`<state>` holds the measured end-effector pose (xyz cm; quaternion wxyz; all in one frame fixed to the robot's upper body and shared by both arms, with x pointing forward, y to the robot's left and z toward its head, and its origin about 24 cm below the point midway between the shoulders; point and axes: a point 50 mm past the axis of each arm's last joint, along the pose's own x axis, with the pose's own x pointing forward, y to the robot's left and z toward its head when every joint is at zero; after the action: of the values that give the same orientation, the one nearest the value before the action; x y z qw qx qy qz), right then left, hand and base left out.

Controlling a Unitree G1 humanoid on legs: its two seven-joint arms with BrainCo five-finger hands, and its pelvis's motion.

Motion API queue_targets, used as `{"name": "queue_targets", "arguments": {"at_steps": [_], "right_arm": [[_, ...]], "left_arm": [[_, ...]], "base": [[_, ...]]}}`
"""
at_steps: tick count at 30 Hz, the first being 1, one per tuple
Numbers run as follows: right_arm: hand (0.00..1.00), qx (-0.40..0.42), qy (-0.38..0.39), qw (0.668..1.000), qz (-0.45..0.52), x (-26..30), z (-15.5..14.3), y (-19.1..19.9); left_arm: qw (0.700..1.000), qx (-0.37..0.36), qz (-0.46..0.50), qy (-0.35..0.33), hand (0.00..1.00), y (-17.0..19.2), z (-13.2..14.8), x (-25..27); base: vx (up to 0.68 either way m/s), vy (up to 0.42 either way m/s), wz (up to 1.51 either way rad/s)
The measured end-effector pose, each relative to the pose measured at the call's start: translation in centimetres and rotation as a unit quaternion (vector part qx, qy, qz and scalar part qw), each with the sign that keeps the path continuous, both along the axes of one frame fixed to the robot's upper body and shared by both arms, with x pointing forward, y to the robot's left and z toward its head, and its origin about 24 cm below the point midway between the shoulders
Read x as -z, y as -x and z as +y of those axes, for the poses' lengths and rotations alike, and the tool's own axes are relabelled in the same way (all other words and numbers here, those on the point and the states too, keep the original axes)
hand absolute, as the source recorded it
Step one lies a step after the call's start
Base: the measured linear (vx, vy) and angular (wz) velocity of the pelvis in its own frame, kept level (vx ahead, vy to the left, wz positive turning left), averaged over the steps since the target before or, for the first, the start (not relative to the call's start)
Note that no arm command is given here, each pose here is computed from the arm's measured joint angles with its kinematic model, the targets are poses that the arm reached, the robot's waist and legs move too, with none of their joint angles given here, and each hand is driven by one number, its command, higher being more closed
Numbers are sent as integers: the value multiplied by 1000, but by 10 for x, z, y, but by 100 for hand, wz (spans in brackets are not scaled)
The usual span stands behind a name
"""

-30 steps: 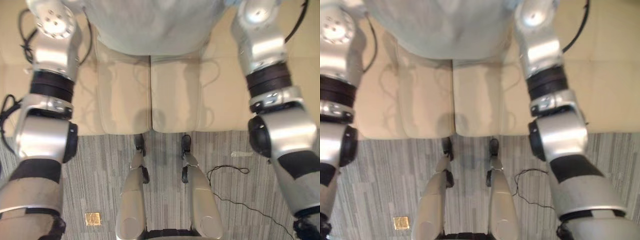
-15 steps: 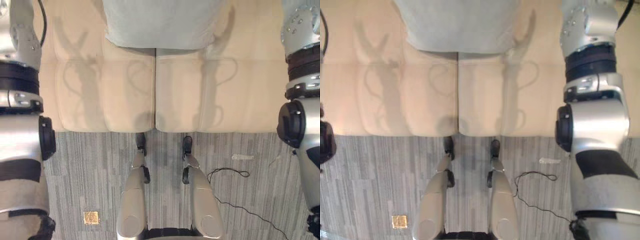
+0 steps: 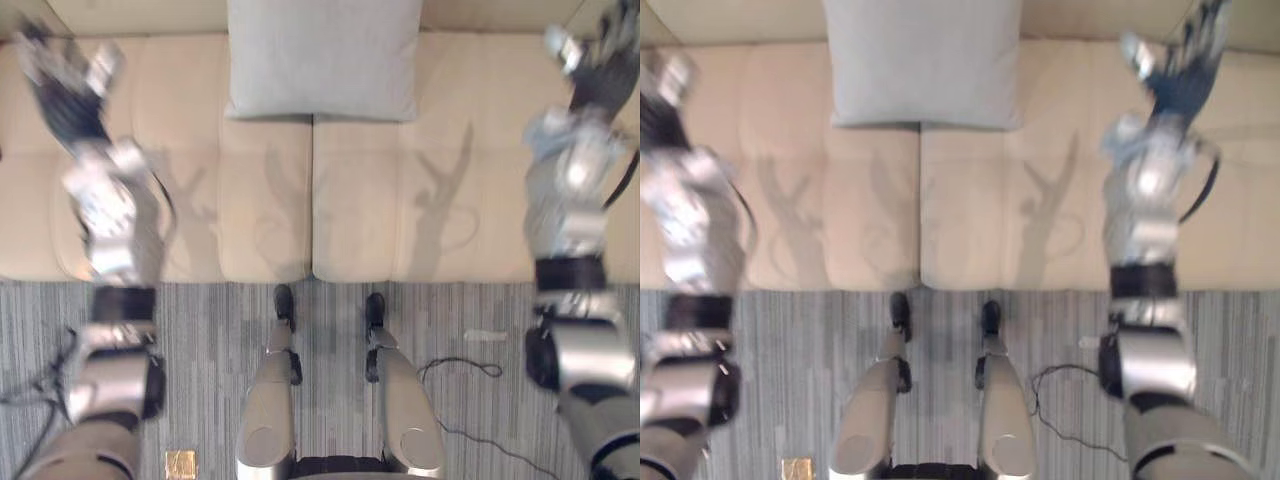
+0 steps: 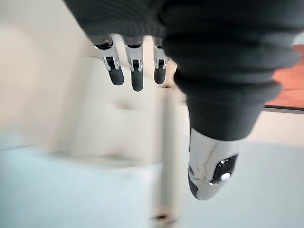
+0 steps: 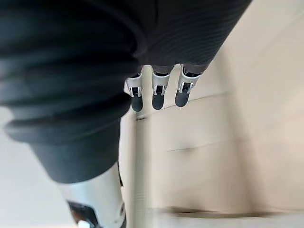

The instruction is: Pick up cushions and gather them together orderly.

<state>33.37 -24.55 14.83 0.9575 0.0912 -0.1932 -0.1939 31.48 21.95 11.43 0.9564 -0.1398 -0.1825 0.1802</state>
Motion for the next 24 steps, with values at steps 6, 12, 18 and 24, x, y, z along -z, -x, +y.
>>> {"name": "queue_targets", "arguments": {"at_steps": [6, 12, 18, 24], "right_arm": [[0, -39, -24, 968, 246, 156, 26, 85], [0, -57, -72, 904, 417, 239, 42, 156], [0, -67, -87, 849, 517, 276, 48, 192], [0, -77, -100, 822, 555, 288, 51, 207]], "left_arm": [[959, 106, 263, -22, 0, 78, -43, 143], [885, 114, 450, -28, 0, 146, -35, 218], [824, 109, 555, -20, 0, 190, -28, 253], [799, 117, 589, -30, 0, 206, -27, 262]], "base": [[118, -16, 1], [119, -9, 7], [50, 7, -1], [3, 7, -3]]}}
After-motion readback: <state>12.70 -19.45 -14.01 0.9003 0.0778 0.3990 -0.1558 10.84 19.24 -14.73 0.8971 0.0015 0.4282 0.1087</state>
